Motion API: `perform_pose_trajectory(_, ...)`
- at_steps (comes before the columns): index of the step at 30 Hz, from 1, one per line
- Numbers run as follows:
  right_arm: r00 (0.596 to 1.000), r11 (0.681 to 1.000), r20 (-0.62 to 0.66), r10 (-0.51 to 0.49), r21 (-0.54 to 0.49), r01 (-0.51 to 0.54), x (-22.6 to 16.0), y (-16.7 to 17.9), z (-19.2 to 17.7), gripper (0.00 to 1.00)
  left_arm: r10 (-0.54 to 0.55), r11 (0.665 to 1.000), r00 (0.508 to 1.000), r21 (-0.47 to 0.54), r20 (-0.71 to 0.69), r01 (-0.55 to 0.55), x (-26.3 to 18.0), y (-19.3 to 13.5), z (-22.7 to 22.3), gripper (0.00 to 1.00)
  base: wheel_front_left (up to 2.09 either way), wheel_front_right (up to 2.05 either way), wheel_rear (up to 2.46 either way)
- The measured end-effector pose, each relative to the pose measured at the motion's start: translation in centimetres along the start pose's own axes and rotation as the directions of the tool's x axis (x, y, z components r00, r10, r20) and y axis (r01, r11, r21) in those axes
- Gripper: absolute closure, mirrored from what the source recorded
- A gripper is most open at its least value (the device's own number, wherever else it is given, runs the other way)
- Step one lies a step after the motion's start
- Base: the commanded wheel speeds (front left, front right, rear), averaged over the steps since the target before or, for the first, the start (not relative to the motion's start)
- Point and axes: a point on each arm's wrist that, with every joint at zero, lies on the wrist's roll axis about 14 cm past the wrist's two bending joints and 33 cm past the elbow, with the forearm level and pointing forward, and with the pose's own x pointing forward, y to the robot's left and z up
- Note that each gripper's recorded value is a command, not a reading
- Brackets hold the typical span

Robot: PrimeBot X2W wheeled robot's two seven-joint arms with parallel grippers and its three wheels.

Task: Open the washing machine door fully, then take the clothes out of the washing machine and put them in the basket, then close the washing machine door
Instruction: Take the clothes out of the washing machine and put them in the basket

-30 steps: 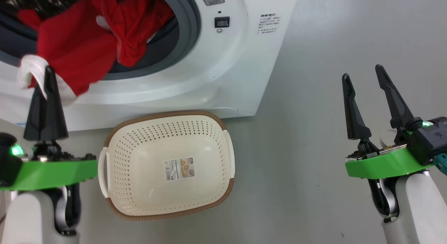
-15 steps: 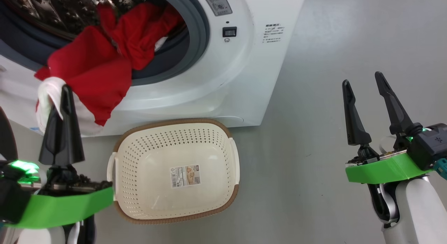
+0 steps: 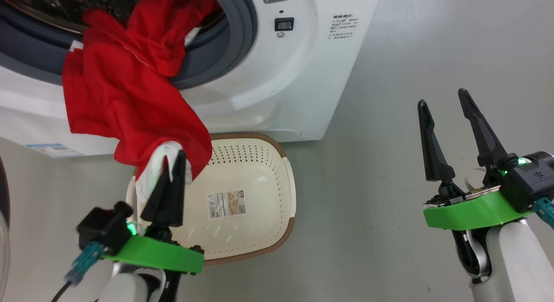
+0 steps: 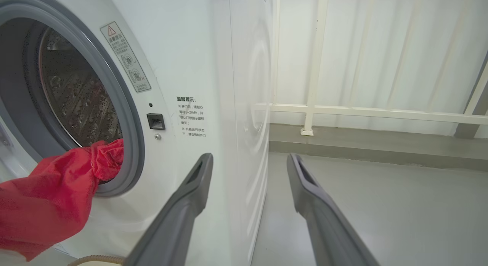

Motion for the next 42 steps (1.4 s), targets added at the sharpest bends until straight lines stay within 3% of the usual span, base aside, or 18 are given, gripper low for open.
perform_pose_trajectory(10, 1.000, 1.000, -0.025, 0.003, 0.001, -0.003, 1.0, -0.2, -1.7, 0.00, -0.028, 0.993, 0.959, -0.118, -0.281, -0.006, 1.2, -0.6, -9.8, 1.00, 0.00, 0.00, 0.00)
perform_pose_trajectory(15, 0.999, 1.000, -0.040, -0.001, 0.001, 0.001, 1.6, -0.5, -2.7, 0.00, -0.038, 0.979, 0.913, -0.200, -0.406, -0.049, 1.2, -1.1, -14.2, 1.00, 0.00, 0.00, 0.00)
perform_pose_trajectory(22, 0.998, 1.000, -0.064, -0.013, -0.003, 0.013, 2.3, -1.3, -4.3, 0.00, -0.056, 0.978, 0.856, -0.202, -0.514, -0.057, 1.5, -1.2, -18.2, 1.00, 0.00, 0.00, 0.00)
perform_pose_trajectory(28, 0.996, 1.000, -0.087, -0.023, -0.007, 0.023, 2.8, -1.9, -5.8, 0.00, -0.107, 0.962, 0.786, -0.262, -0.609, -0.072, -0.3, -2.9, -22.0, 1.00, 0.00, 0.00, 0.00)
perform_pose_trajectory(35, 0.995, 0.999, -0.094, -0.032, -0.014, 0.031, 3.4, -2.5, -6.7, 0.00, -0.069, 0.957, 0.715, -0.249, -0.696, -0.151, -1.9, -1.4, -25.1, 1.00, 0.00, 0.00, 0.00)
perform_pose_trajectory(42, 0.993, 0.999, -0.110, -0.033, -0.012, 0.032, 3.5, -2.6, -7.6, 0.00, 0.062, 0.977, 0.715, -0.104, -0.696, -0.186, -0.5, 3.6, -24.9, 1.00, 0.00, 0.00, 0.00)
